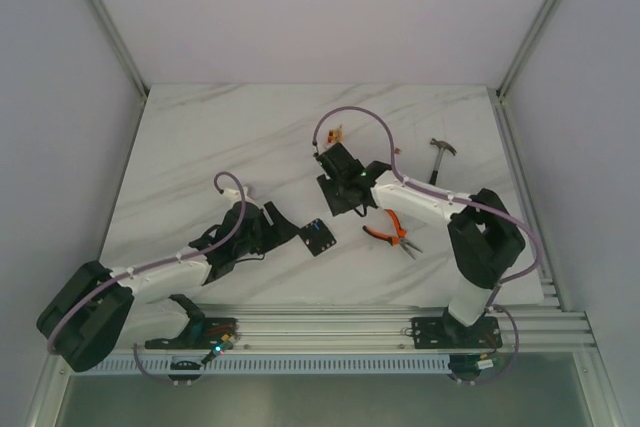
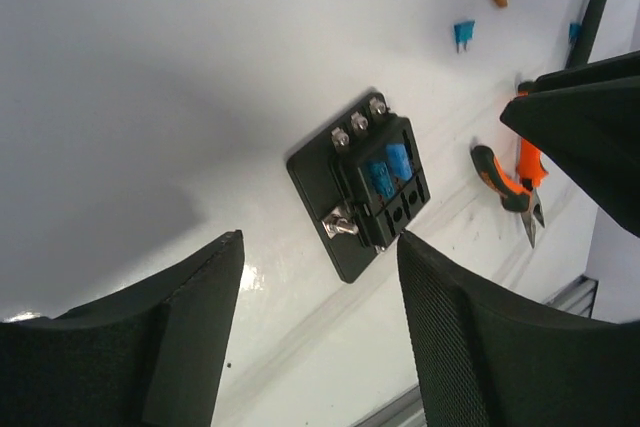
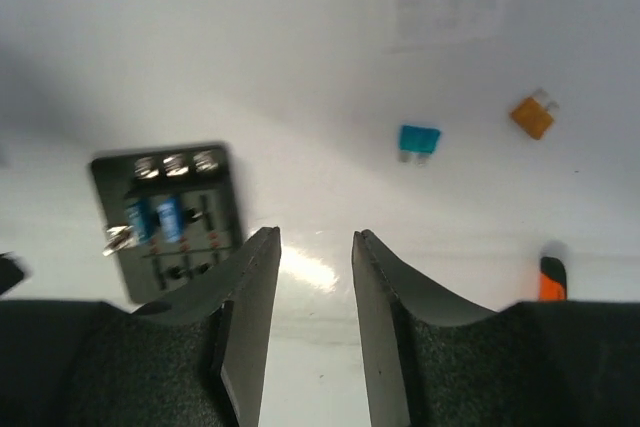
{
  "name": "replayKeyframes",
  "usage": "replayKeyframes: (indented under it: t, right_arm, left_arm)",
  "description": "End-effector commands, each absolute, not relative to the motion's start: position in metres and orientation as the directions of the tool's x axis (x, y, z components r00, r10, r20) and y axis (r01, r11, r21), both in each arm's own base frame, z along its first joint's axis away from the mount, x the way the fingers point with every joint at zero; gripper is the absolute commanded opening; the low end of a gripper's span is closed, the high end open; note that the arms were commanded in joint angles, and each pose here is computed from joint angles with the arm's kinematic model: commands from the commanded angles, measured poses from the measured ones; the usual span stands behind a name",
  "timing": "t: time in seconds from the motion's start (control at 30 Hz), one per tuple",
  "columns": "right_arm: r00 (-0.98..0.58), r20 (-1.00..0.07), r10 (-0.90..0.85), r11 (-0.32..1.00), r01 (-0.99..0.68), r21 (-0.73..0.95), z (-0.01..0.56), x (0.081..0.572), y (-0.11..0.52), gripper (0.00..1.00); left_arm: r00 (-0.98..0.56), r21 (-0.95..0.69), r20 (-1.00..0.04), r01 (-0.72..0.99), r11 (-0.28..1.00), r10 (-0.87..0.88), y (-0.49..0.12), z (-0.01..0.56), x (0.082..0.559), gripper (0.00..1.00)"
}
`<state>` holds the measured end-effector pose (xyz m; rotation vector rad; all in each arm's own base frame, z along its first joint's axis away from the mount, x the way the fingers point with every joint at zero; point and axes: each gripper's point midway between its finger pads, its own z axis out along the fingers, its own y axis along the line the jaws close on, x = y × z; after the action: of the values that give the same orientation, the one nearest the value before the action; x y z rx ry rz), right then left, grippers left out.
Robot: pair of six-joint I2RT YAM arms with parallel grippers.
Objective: Snap on the fuse box
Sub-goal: Pick up the fuse from the center of the board.
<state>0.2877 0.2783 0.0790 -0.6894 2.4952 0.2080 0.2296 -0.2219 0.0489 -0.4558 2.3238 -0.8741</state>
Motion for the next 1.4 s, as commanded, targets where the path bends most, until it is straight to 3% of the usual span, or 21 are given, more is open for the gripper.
replayKeyframes:
  t: [0.0,0.17,0.43,0.83,1.37]
  right_arm:
    - [-0.765,-0.502,-0.404,0.886,-0.464,-0.006,0.055,0.305,0.26,0.43]
    - [-0.792,-0.473,-0.386,0.901,-0.434,-0.009,0.038,0.323,0.25,0.49]
    - [-0.812,-0.435,-0.389,0.906,-0.423,-0.02,0.018,0.338,0.243,0.49]
    - [-0.824,-0.395,-0.406,0.898,-0.439,-0.008,0.005,0.342,0.243,0.47]
    - [-0.844,-0.339,-0.417,0.9,-0.436,-0.02,-0.001,0.33,0.233,0.29]
  left_arm:
    - [-0.727,-0.624,-0.474,-0.12,0.772,-0.496,-0.2,0.045,0.235,0.75]
    - [-0.721,-0.61,-0.494,-0.111,0.784,-0.486,-0.195,0.046,0.237,0.84]
    - [-0.717,-0.597,-0.506,-0.108,0.795,-0.478,-0.192,0.044,0.239,1.0]
    - [-0.724,-0.589,-0.504,-0.112,0.801,-0.471,-0.193,0.041,0.24,1.0]
    - [-0.734,-0.607,-0.489,-0.102,0.788,-0.471,-0.198,0.042,0.239,1.0]
